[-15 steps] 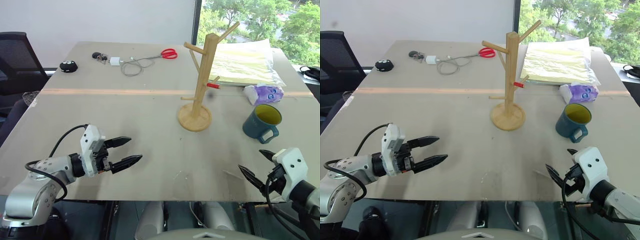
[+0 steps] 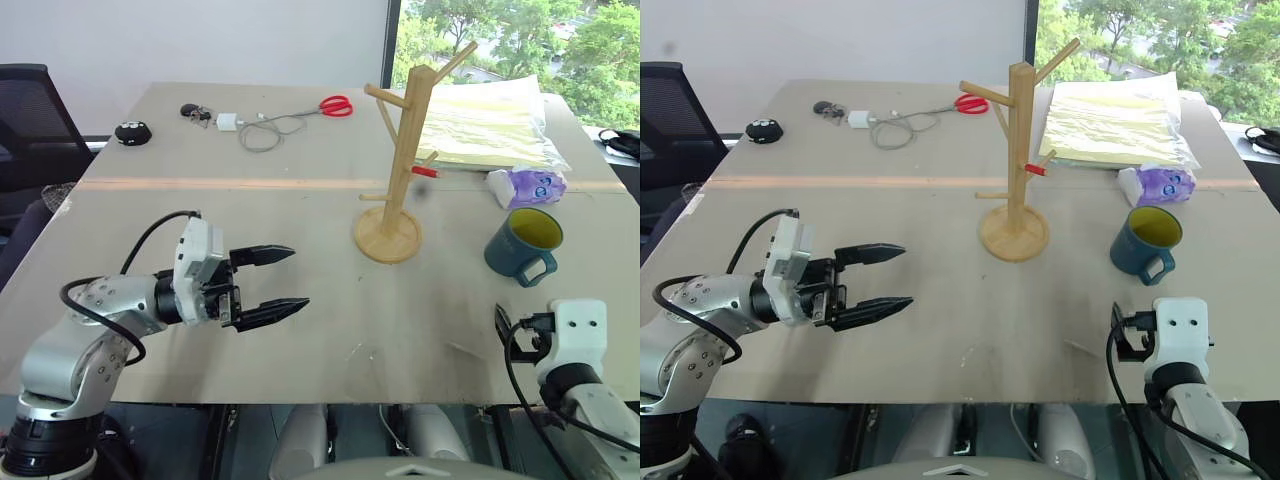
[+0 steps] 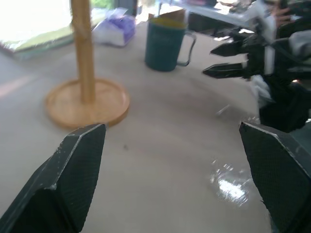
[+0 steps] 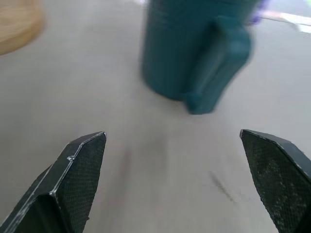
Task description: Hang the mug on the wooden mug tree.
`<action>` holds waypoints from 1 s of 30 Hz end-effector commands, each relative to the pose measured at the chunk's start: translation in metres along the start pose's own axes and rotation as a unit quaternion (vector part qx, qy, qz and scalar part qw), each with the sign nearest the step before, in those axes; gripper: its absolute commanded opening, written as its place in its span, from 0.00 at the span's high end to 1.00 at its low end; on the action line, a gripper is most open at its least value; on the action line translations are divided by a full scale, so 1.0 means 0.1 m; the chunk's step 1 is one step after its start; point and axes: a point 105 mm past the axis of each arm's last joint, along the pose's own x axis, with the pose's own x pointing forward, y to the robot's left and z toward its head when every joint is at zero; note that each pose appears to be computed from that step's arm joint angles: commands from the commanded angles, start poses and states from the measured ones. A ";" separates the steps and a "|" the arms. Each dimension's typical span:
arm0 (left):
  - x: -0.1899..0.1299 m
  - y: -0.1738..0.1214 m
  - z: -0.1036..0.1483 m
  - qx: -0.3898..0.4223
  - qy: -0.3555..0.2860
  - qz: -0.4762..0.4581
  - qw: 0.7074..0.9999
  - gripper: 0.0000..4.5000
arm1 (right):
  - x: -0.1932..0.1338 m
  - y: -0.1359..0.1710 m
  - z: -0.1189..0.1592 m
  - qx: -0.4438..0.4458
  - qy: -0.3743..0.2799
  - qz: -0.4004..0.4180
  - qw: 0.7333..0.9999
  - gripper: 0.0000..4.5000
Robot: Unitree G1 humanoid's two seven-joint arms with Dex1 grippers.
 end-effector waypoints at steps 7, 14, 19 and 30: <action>0.05 -0.20 0.21 0.012 -0.011 -0.084 0.996 0.00 | 0.17 -0.14 0.15 0.021 -0.042 -0.069 0.997 0.01; 0.09 -0.25 0.29 0.017 -0.019 -0.092 0.995 0.00 | 0.30 -0.21 0.23 0.022 -0.054 -0.103 0.993 0.01; 0.10 -0.26 0.30 0.017 -0.020 -0.084 0.996 0.00 | 0.40 -0.32 0.29 0.022 -0.052 -0.124 0.991 0.01; 0.14 -0.23 0.31 0.023 -0.024 -0.065 0.997 0.00 | 0.45 -0.53 0.21 -0.005 -0.017 -0.156 0.988 0.01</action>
